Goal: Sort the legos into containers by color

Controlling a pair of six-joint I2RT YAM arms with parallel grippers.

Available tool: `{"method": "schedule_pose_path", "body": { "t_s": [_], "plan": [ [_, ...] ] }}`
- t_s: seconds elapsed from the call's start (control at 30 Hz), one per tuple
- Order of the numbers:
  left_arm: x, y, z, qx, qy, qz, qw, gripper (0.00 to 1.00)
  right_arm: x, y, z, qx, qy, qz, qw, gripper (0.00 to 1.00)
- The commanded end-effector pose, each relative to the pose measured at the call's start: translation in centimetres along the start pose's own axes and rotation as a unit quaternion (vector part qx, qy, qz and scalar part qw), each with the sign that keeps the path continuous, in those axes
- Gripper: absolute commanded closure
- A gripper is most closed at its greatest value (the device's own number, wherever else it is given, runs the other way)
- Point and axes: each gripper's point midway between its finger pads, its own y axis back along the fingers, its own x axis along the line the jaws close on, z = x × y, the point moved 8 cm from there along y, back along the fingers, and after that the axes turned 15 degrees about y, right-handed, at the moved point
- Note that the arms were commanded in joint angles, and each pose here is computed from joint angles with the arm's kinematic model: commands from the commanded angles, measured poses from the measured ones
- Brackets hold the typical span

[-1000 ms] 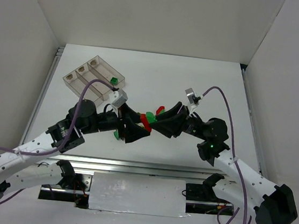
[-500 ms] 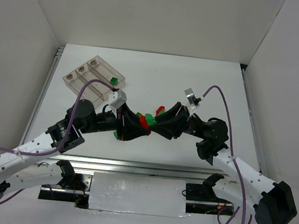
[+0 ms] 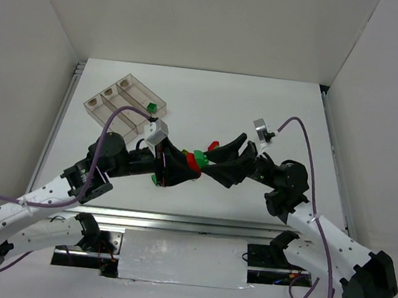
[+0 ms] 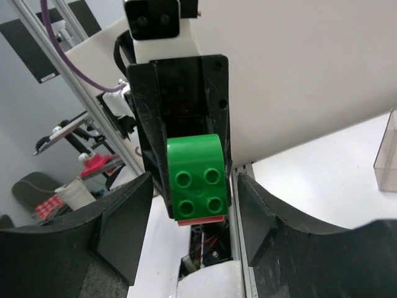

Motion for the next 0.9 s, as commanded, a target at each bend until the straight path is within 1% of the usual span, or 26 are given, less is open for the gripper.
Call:
{"method": "schedule_pose_path", "body": {
  "t_s": [0.0, 0.03, 0.07, 0.13, 0.17, 0.2, 0.3, 0.37, 0.47, 0.5, 0.53, 0.57, 0.63, 0.7, 0.8, 0.83, 0.87],
  "plan": [
    [-0.7, -0.1, 1.0, -0.027, -0.026, -0.021, 0.999, 1.00, 0.4, 0.4, 0.9, -0.030, 0.030, -0.015, 0.999, 0.37],
    [-0.6, -0.2, 0.9, -0.024, -0.024, -0.018, 0.999, 1.00, 0.4, 0.4, 0.9, -0.032, 0.032, -0.016, 0.999, 0.40],
    [-0.5, -0.2, 0.9, -0.023, -0.024, -0.018, 0.999, 1.00, 0.4, 0.4, 0.9, -0.032, 0.033, -0.017, 0.999, 0.49],
    [-0.5, -0.3, 0.9, -0.025, -0.020, -0.019, 0.999, 1.00, 0.4, 0.3, 1.0, -0.027, 0.035, -0.015, 0.999, 0.56],
    [-0.5, -0.4, 0.8, -0.023, -0.019, -0.022, 0.999, 1.00, 0.5, 0.2, 1.0, -0.024, 0.034, -0.010, 0.999, 0.67],
    [-0.4, -0.5, 0.8, -0.023, -0.018, -0.021, 0.999, 1.00, 0.5, 0.2, 0.9, -0.020, 0.033, 0.000, 0.999, 0.70],
    [-0.3, -0.7, 0.8, -0.023, -0.015, -0.020, 0.999, 1.00, 0.2, -0.1, 0.6, -0.010, 0.021, 0.006, 1.000, 0.46],
    [-0.4, -0.8, 0.9, -0.023, -0.016, -0.022, 0.999, 1.00, 0.1, -0.1, 0.2, -0.007, 0.017, 0.004, 1.000, 0.45],
    [-0.4, -0.7, 1.0, -0.026, -0.013, -0.018, 0.999, 1.00, 0.0, 0.0, 0.2, -0.010, 0.023, 0.000, 1.000, 0.51],
    [-0.3, -0.7, 1.0, -0.028, -0.013, -0.014, 0.999, 1.00, -0.1, 0.0, 0.1, -0.008, 0.026, -0.001, 1.000, 0.53],
    [-0.3, -0.6, 0.9, -0.026, -0.012, -0.012, 1.000, 1.00, -0.1, 0.1, 0.0, -0.009, 0.026, -0.004, 1.000, 0.65],
    [-0.3, -0.6, 1.0, -0.027, -0.013, -0.011, 0.999, 1.00, -0.2, 0.1, 0.0, -0.010, 0.026, -0.008, 1.000, 0.74],
    [-0.2, -0.5, 1.0, -0.029, -0.014, -0.005, 0.999, 1.00, -0.5, 0.2, 0.1, -0.017, 0.029, -0.022, 0.999, 1.00],
    [0.0, -0.3, 0.9, -0.030, -0.015, 0.003, 0.999, 1.00, -0.9, 0.4, 0.0, -0.014, 0.031, -0.033, 0.999, 1.00],
    [0.6, 0.3, 0.7, -0.040, -0.019, 0.037, 0.998, 1.00, -2.1, 1.1, 0.0, -0.014, 0.036, -0.059, 0.998, 1.00],
    [1.0, 0.6, 0.6, -0.043, -0.023, 0.055, 0.997, 1.00, -2.4, 1.3, 0.0, -0.014, 0.035, -0.065, 0.997, 1.00],
    [1.5, 1.3, 0.8, -0.064, -0.024, 0.092, 0.993, 1.00, -3.0, 1.6, -0.2, -0.012, 0.035, -0.070, 0.997, 1.00]
  ]
}}
